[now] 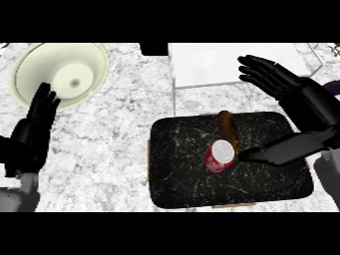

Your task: Pick the can from the tray and place it in the tiered shelf

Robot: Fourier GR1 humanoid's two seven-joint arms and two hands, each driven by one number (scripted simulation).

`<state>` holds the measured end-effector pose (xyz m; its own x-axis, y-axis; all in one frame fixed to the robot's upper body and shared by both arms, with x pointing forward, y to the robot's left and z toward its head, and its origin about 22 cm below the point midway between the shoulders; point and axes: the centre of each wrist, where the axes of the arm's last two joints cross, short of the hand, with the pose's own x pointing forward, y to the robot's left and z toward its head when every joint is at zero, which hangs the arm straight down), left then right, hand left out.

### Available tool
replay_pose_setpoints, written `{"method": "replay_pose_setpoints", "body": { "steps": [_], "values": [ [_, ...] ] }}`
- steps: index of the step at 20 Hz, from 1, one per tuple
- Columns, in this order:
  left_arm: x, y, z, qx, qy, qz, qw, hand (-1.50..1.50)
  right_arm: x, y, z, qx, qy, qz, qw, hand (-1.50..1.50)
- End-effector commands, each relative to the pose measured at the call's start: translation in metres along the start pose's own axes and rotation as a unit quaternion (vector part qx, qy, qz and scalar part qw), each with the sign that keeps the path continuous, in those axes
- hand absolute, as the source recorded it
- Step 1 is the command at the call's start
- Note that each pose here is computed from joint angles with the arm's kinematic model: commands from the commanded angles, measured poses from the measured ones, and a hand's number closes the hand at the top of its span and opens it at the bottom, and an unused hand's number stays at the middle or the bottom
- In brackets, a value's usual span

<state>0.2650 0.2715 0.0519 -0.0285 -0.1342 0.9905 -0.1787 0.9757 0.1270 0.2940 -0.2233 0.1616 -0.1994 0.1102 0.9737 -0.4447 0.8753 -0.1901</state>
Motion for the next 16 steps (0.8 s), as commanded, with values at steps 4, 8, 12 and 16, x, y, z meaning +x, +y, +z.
{"method": "replay_pose_setpoints", "body": {
  "steps": [4,8,12,16],
  "values": [
    [-0.001,0.005,0.004,0.010,-0.002,0.001,0.9999,0.00,0.062,0.015,-0.003,0.127,0.084,0.199,0.968,-1.50],
    [0.004,-0.003,0.011,-0.011,0.001,-0.003,0.9999,0.00,0.087,0.035,0.001,0.128,0.113,0.355,0.919,-1.50],
    [0.007,-0.006,0.007,-0.013,0.002,-0.001,0.9999,0.00,0.097,0.066,-0.004,0.132,0.160,0.438,0.875,-1.50],
    [0.003,-0.009,0.016,0.000,-0.003,-0.002,1.0000,0.00,0.103,0.092,-0.008,0.129,0.203,0.450,0.860,-1.50]
  ]
}}
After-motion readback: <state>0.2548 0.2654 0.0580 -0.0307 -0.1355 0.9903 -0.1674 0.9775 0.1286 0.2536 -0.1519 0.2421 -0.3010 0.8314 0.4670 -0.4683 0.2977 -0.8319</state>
